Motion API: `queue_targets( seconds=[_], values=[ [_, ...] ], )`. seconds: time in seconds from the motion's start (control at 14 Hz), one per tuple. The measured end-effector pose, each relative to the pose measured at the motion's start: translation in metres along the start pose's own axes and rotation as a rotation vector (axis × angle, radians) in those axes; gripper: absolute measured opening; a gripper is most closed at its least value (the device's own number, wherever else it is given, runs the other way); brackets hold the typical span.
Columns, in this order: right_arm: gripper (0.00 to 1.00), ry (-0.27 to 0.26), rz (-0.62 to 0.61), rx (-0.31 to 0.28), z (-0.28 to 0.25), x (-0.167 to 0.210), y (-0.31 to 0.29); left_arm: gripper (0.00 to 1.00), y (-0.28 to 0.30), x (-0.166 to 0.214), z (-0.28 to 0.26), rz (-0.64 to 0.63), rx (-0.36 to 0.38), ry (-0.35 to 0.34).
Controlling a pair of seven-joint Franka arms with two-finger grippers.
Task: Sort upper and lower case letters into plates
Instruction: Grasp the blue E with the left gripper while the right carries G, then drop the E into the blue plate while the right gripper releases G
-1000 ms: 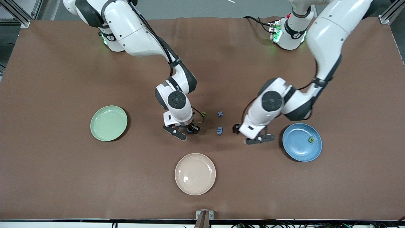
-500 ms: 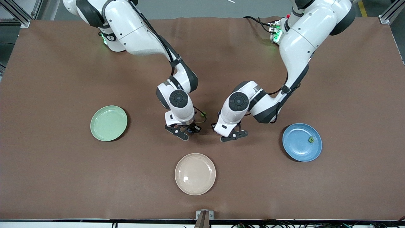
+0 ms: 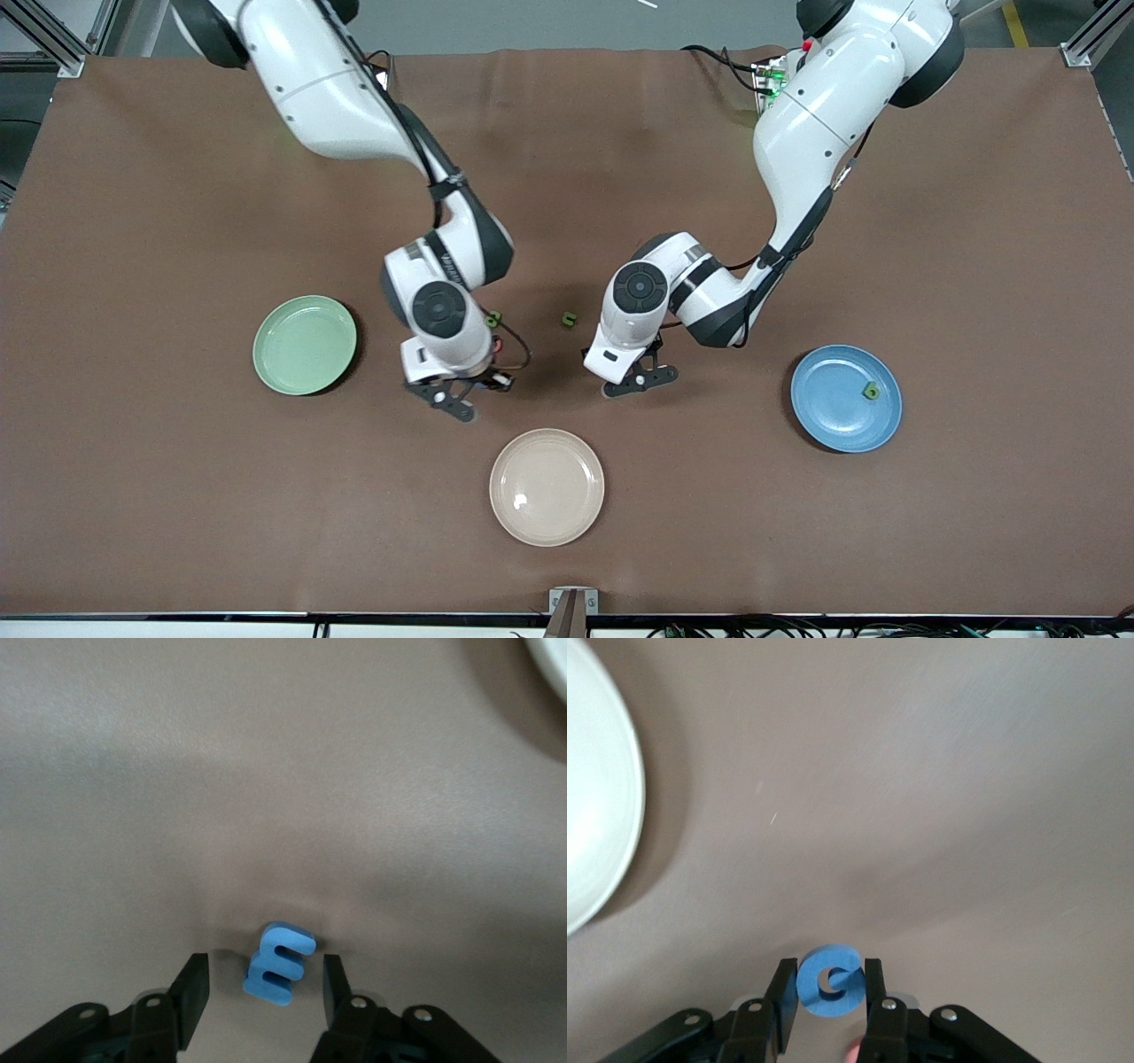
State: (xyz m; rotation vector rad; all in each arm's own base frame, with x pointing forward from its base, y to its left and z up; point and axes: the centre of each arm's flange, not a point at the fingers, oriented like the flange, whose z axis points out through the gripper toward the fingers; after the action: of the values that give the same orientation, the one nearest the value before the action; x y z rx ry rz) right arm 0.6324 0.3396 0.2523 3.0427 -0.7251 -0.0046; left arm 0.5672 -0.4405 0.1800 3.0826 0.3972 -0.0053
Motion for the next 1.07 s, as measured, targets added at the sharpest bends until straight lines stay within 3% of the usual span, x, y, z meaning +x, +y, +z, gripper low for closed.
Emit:
queue_targets(
  seconds=[0.29,0.5,0.79,1.07],
  values=[
    [0.35,-0.039,-0.123,-0.017,-0.034,0.055,0.097,0.52,0.0,0.001,0.003,-0.003,-0.002,-0.002],
    [0.35,-0.084,-0.199,-0.031,-0.029,0.068,0.178,0.26,0.0,0.006,0.0,-0.024,-0.006,0.005],
    [0.35,-0.098,-0.252,-0.019,-0.011,0.055,0.26,0.27,-0.02,0.034,-0.008,-0.08,0.002,0.015],
    [0.35,-0.057,-0.27,0.001,0.024,0.044,0.304,0.27,-0.064,0.085,-0.066,-0.166,0.051,0.041]
  ],
)
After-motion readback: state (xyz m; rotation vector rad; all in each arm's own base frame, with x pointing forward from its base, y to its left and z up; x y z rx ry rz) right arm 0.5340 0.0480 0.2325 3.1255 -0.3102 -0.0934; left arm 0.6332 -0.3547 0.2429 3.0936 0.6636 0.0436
